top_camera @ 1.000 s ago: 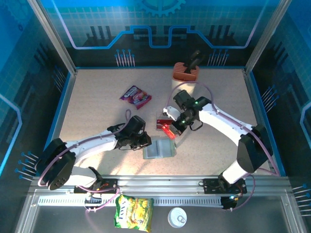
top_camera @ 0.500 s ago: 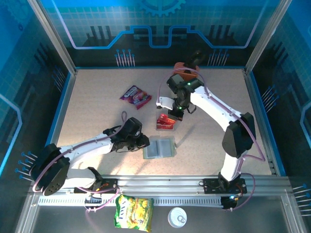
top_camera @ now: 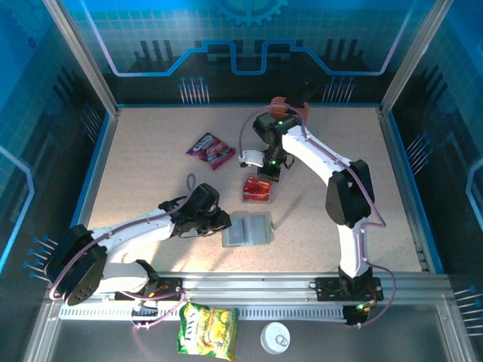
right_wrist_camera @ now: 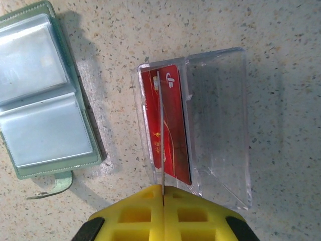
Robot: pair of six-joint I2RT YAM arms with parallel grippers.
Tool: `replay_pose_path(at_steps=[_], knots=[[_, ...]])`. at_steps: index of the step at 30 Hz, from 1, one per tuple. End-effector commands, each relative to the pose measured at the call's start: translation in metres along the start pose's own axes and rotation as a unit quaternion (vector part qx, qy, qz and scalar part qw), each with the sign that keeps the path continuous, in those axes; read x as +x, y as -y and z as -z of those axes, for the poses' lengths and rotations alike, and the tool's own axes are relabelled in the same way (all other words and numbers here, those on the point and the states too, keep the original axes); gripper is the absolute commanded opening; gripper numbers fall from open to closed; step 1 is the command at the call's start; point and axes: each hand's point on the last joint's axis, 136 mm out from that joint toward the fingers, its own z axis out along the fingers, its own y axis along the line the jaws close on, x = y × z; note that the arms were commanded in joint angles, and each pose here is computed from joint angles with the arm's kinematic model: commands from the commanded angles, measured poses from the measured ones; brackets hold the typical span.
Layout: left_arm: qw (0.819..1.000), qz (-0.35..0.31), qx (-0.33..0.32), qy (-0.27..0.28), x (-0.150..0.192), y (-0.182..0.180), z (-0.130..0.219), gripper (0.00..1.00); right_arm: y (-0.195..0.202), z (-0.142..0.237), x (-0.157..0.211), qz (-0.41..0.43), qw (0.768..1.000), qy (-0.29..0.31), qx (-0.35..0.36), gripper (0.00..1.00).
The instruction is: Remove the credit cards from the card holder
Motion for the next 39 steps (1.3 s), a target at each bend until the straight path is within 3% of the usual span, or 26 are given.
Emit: replay_pose_path(at_steps=[1,5,13,23,31,39], knots=[[1.0,0.008,-0.004,0.011,-0.002,-0.006,0.003,0.25,0.002,-0.008,0.005,0.003,1.0,-0.008,-0.014,0.0],[1.0,0.008,-0.005,0.012,-0.002,-0.007,0.004,0.25,0.003,-0.018,0.007,0.0,1.0,-0.014,-0.023,0.01],[1.0,0.011,-0.007,0.013,-0.001,-0.01,0.004,0.26,0.005,-0.015,0.007,-0.012,1.0,-0.013,-0.013,0.19],[1.0,0.005,-0.017,0.01,-0.001,-0.015,0.0,0.24,-0.016,0.01,-0.016,-0.085,0.993,0.079,0.005,0.21],[1.0,0.008,-0.016,0.004,0.001,-0.019,-0.007,0.18,-0.051,0.007,-0.045,-0.232,0.952,0.2,-0.012,0.2],[1.0,0.011,-0.014,-0.014,0.007,-0.021,-0.018,0.12,-0.091,-0.011,-0.049,-0.348,0.909,0.223,-0.056,0.08]])
